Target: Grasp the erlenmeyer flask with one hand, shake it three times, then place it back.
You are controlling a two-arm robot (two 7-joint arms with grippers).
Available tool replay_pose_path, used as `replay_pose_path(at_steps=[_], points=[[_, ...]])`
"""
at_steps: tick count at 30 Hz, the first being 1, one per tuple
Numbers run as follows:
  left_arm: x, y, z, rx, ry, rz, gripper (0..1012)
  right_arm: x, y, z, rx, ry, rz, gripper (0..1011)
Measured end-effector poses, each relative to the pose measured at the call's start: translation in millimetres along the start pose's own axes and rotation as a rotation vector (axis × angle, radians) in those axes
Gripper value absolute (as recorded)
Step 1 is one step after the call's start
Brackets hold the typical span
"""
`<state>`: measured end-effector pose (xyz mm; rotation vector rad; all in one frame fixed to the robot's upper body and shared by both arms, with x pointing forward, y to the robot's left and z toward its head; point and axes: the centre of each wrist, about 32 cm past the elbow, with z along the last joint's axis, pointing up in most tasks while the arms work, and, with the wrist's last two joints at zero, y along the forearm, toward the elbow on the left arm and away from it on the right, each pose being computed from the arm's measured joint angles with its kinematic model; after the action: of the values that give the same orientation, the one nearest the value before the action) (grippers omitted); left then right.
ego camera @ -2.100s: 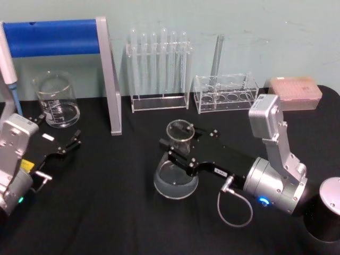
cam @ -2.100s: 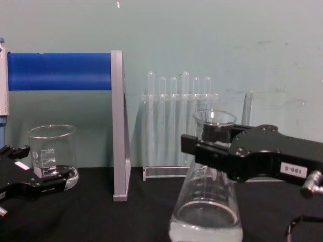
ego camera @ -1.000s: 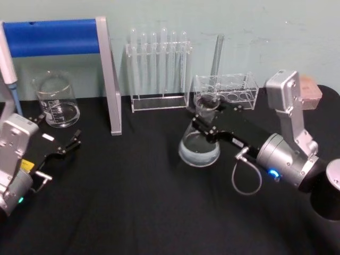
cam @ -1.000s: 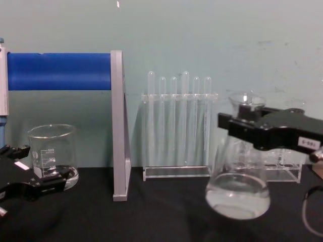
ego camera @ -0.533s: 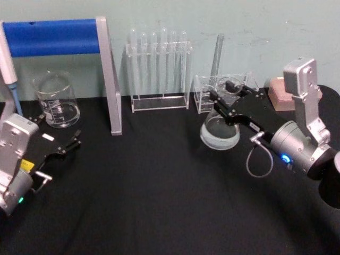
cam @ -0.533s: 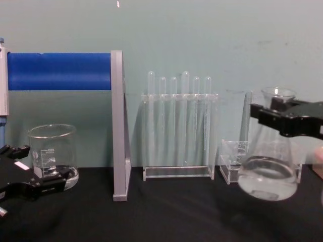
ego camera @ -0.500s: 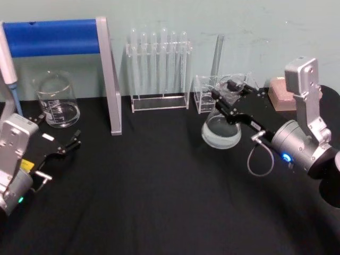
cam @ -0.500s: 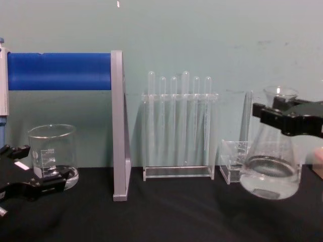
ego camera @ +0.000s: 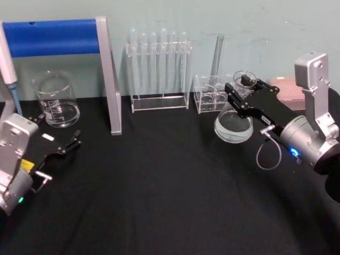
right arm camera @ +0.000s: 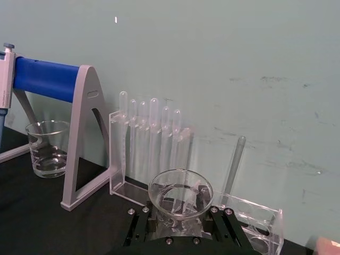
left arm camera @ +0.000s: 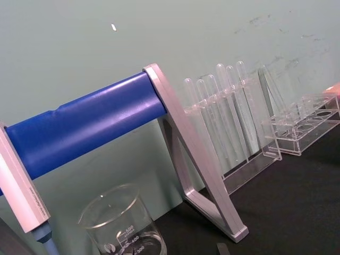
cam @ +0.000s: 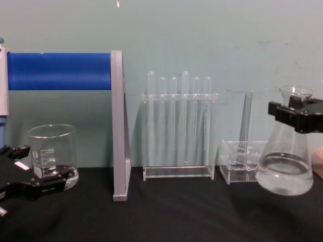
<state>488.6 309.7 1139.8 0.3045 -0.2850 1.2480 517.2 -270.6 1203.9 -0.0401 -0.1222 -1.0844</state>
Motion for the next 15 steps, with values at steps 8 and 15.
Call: replay_pose_path(at_steps=[8, 15], points=[[0.0, 0.0, 0.0, 0.000, 0.000, 0.000, 1001, -11.3, -3.1, 1.0, -0.003, 0.002, 0.058, 456], [0.0, 0.0, 0.0, 0.000, 0.000, 0.000, 1001, -32.8, -6.8, 2.9, 0.000, 0.012, 0.176, 456]])
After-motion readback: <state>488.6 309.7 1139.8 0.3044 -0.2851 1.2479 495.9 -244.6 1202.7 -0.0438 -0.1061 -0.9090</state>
